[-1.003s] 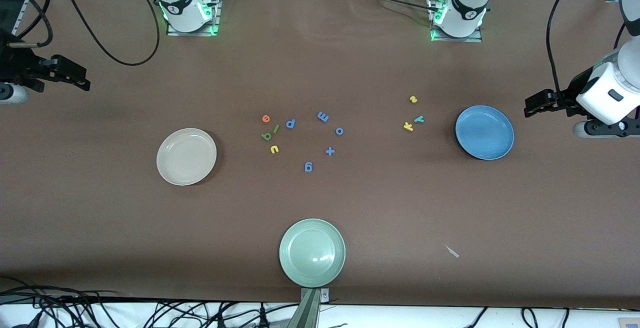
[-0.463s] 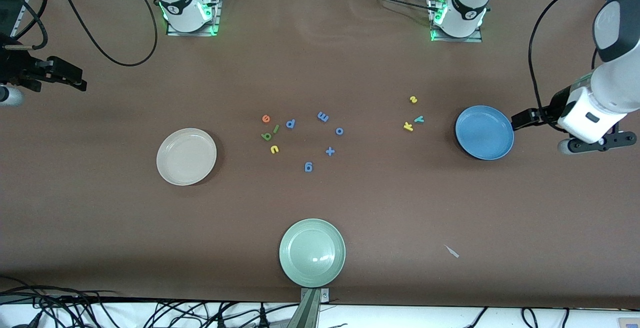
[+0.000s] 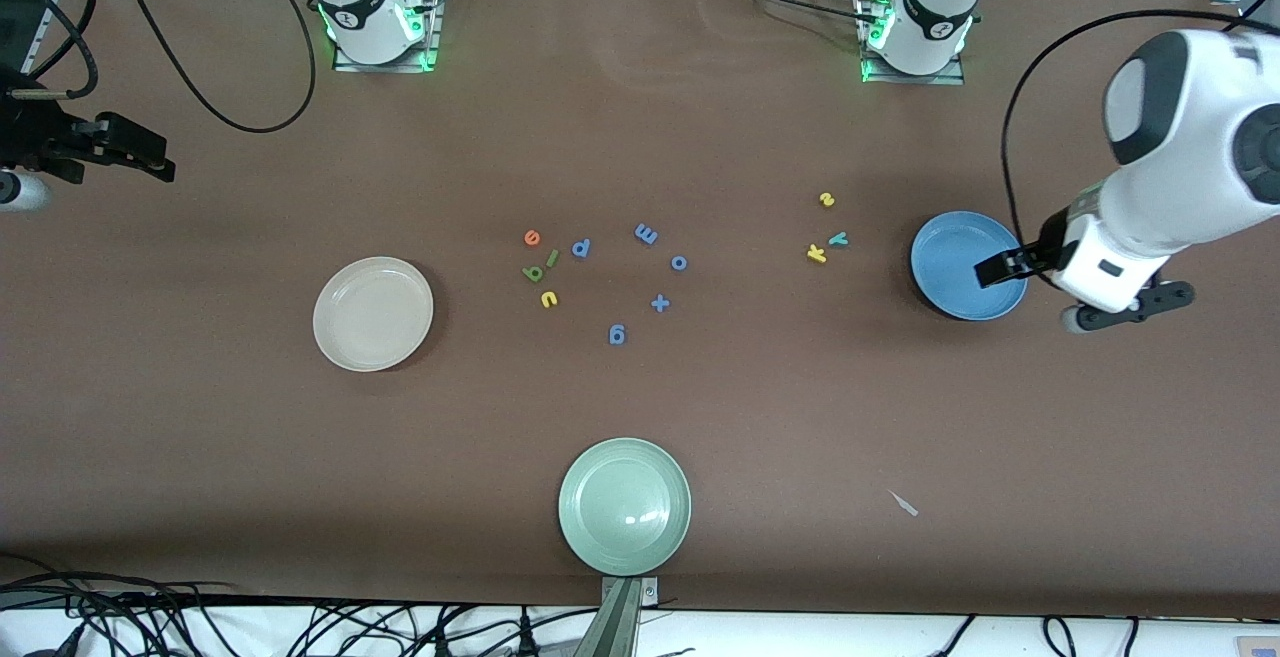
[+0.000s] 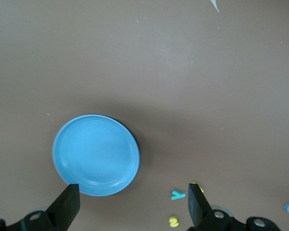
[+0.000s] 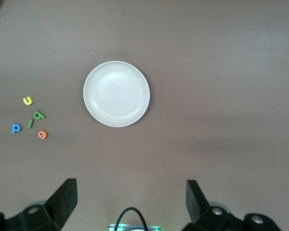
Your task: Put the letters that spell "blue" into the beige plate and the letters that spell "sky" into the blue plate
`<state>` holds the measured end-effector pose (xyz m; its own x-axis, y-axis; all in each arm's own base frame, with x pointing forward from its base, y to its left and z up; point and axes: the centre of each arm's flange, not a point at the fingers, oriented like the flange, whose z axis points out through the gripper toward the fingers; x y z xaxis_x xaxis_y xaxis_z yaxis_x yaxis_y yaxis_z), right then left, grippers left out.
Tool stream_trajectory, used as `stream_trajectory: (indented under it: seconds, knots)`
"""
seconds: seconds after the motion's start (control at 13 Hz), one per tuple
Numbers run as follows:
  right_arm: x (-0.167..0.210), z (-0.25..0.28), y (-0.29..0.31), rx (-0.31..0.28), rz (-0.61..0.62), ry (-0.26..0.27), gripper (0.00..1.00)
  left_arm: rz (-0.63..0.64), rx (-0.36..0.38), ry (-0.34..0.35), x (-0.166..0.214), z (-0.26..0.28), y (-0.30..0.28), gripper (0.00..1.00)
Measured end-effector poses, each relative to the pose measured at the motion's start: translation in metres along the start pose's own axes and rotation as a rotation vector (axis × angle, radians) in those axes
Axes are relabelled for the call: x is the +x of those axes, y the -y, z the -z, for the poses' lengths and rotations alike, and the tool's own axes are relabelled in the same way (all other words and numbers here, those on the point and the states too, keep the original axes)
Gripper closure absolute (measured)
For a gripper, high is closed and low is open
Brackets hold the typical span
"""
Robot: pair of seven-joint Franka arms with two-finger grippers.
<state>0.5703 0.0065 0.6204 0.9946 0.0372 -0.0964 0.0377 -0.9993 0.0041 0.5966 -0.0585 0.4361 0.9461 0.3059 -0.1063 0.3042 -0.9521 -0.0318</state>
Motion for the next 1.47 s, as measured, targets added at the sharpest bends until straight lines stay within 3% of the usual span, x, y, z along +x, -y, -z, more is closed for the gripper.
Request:
stream_trajectory:
  seconds: [0.23,0.54,0.69,0.77,1.47]
  knots:
    - [0.0,0.0,0.005,-0.003,0.009,-0.002,0.0,0.096,-0.01,-0.013,-0.017,-0.033,-0.022,0.01]
    - [0.0,0.003,0.009,-0.004,0.016,-0.008,0.0,0.314,-0.039,-0.031,-0.059,-0.103,-0.069,0.01]
    - [-0.001,0.006,0.009,-0.004,0.016,-0.015,0.0,0.426,-0.046,-0.022,-0.072,-0.13,-0.086,0.08]
    - [-0.001,0.007,0.009,-0.004,0.016,-0.018,0.0,0.472,-0.056,-0.023,-0.074,-0.141,-0.094,0.16]
    - [-0.002,0.011,0.022,-0.002,0.04,-0.029,0.0,0.722,-0.051,0.021,-0.105,-0.235,-0.122,0.22]
